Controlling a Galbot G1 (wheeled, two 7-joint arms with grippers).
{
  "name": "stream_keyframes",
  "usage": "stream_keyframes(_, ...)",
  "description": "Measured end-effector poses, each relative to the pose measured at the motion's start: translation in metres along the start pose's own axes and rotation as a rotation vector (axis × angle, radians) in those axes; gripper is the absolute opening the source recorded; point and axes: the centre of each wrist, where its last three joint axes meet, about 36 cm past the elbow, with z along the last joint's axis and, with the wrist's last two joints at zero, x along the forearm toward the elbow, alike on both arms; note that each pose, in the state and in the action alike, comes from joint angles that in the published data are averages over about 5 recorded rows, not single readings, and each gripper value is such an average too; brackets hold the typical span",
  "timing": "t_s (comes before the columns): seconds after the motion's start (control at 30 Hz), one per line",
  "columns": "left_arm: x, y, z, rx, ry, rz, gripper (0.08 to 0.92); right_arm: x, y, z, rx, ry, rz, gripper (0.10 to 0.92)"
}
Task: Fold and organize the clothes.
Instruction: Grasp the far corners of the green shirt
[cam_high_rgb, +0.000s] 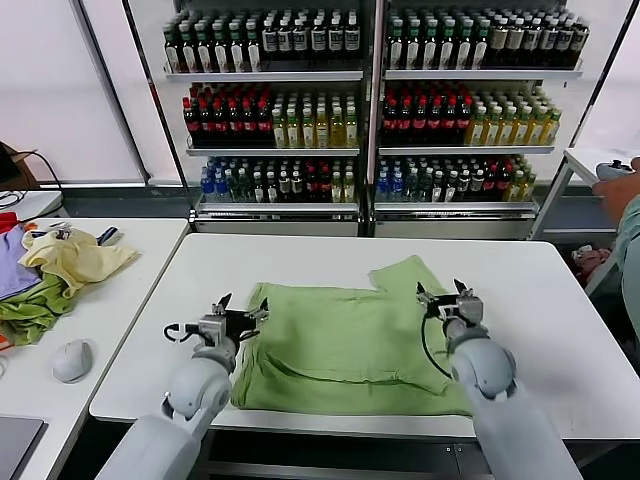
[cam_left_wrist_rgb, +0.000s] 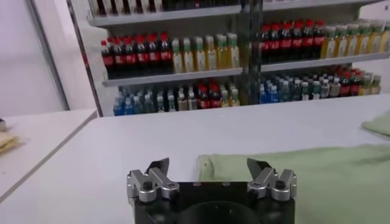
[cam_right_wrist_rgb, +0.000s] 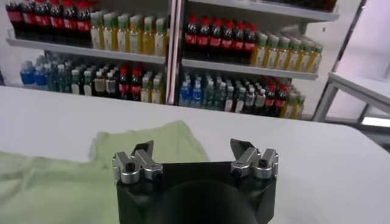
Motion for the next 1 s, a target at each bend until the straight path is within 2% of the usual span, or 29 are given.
stream_keyframes(0.13, -0.026, 0.0, -0.006, 0.002, 0.031, -0.011, 0.823, -0.032, 0.001, -0.011, 0.013, 0.027, 0.008, 0.823)
stream_keyframes(0.33, -0.051, -0.003, -0.006, 0.001, 0.086, -0.017, 0.823, -0.069, -0.002, -0.022, 0.023, 0.075, 0.033, 0.823)
stream_keyframes(0.67, -0.068, -0.002, -0.004, 0.015, 0.134, -0.011, 0.81, -0.105, 0.0, -0.014, 0.005, 0.166, 0.037, 0.817)
stream_keyframes(0.77, -0.068, -0.003, -0.002, 0.016, 0.138, -0.002, 0.749, -0.109, 0.0, -0.011, 0.002, 0.179, 0.033, 0.765)
stream_keyframes(1.0, -0.065, -0.005, 0.0, 0.022, 0.134, 0.025, 0.55, -0.113, -0.003, -0.006, -0.011, 0.208, 0.016, 0.561)
